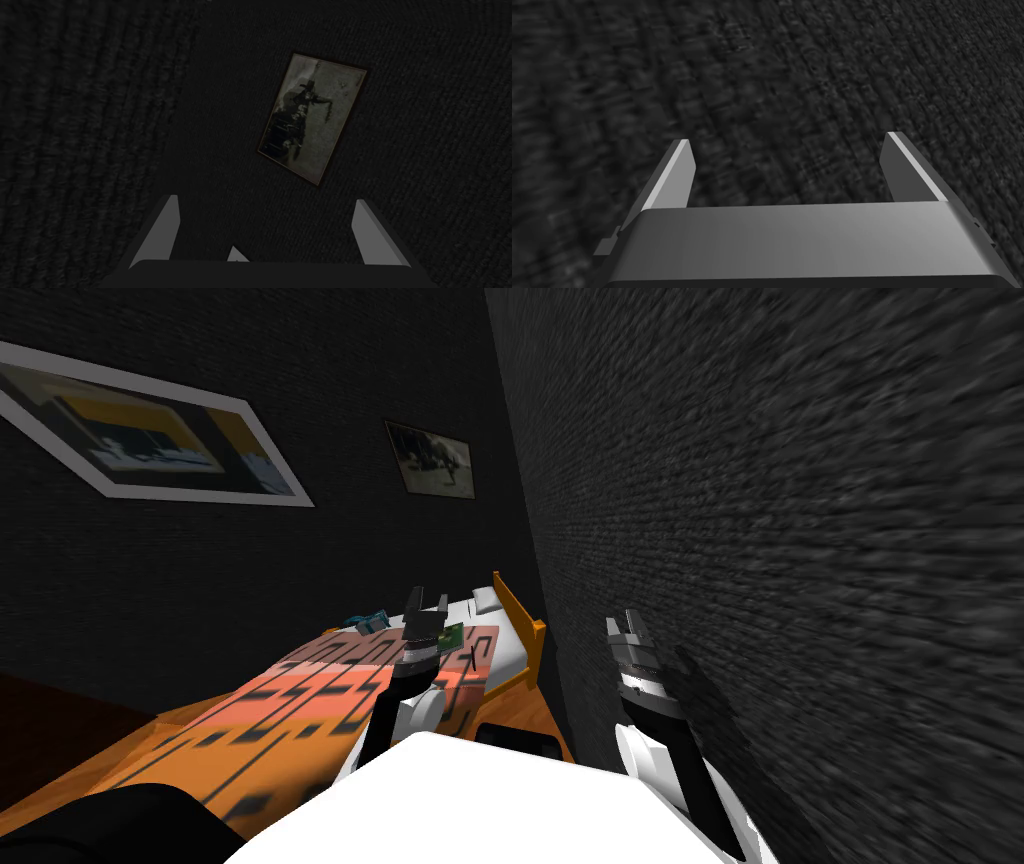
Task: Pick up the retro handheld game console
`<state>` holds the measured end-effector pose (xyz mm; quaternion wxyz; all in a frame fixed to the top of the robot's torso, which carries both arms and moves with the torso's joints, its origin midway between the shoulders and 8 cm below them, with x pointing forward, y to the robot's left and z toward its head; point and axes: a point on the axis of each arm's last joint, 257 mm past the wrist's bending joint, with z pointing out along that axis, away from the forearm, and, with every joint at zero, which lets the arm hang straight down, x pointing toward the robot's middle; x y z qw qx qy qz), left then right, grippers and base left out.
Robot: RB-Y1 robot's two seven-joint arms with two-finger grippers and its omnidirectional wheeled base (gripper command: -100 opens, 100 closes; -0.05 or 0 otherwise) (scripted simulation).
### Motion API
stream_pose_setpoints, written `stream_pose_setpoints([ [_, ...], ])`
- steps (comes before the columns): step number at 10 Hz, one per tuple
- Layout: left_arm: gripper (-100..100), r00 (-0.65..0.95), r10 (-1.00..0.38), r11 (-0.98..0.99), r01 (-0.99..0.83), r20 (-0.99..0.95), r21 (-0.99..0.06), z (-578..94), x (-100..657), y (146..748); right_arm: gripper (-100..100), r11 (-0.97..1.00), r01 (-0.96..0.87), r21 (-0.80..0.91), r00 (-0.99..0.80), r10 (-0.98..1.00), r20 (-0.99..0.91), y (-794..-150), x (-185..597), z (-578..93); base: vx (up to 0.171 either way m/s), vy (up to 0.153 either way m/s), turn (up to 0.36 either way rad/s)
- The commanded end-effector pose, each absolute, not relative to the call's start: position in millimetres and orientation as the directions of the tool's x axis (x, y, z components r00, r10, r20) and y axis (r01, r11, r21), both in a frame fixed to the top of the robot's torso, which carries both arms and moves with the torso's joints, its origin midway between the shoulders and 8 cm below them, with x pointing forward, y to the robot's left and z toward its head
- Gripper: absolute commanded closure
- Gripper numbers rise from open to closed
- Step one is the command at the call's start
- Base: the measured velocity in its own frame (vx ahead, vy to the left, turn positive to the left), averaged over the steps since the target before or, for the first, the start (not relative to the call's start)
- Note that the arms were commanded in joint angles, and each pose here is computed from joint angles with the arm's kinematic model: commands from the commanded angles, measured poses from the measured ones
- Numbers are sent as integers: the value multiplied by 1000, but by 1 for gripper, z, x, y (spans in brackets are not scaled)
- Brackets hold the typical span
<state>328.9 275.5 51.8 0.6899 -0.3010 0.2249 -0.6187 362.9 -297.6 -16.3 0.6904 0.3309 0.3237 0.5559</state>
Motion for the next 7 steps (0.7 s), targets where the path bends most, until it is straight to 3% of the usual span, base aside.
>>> stream_pose_setpoints([
  [1, -100, 118, -993, 68, 686, 19, -725, 38, 339, 272, 0, 163, -553, 817, 172, 982, -79, -298, 363, -16, 13, 22, -55],
  [7, -100, 102, -992, 121, 529, -79, -840, -30, 377, 277, 0, 163, -553, 817, 172, 982, -79, -298, 363, -16, 25, 54, -68],
])
